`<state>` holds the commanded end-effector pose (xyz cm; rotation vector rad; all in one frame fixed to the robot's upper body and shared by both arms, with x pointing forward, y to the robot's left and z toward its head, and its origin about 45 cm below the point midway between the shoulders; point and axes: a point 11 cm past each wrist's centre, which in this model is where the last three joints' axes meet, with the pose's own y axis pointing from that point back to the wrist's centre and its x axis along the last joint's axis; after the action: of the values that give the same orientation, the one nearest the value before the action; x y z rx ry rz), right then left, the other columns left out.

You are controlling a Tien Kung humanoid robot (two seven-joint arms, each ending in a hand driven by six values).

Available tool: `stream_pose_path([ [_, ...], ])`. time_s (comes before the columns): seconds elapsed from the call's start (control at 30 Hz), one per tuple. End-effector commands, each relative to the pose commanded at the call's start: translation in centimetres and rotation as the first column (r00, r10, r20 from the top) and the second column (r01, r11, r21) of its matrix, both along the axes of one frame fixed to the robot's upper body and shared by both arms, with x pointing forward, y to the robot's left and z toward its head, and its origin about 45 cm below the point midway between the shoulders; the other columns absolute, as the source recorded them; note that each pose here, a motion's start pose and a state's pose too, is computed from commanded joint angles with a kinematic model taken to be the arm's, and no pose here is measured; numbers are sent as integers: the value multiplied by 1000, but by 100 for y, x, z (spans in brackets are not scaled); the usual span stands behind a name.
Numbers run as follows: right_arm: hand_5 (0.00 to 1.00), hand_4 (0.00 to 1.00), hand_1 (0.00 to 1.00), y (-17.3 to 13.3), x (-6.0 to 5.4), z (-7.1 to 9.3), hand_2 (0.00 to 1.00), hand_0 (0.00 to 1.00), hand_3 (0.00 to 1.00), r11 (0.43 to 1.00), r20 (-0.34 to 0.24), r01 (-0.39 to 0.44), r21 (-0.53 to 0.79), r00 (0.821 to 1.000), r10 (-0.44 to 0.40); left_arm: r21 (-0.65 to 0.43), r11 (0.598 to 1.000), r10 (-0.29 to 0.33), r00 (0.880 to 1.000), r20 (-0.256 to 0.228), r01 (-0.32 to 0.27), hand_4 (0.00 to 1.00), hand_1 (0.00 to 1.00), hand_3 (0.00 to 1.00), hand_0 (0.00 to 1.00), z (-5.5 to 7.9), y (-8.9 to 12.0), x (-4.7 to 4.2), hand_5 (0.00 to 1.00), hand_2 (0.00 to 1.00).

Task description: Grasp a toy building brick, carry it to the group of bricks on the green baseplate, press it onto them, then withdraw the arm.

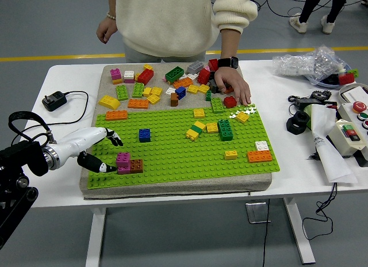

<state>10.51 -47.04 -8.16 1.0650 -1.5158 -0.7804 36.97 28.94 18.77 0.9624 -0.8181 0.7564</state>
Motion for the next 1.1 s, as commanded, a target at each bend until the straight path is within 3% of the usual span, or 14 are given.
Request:
stream_pose_path([
  [0.37,683,998,676,-1,3,1,718,761,737,1000,0,0,-1,1000,0,1,1000,-5,999,-40,5,940,832,729,896,-117,-28,-19,225,741],
  [1.1,683,998,676,-9,2,4,718,761,737,1000,4,6,-1,1000,-6,10,1000,-24,999,-42,24,977,834,733,900,-61,-44,-105,244,736],
])
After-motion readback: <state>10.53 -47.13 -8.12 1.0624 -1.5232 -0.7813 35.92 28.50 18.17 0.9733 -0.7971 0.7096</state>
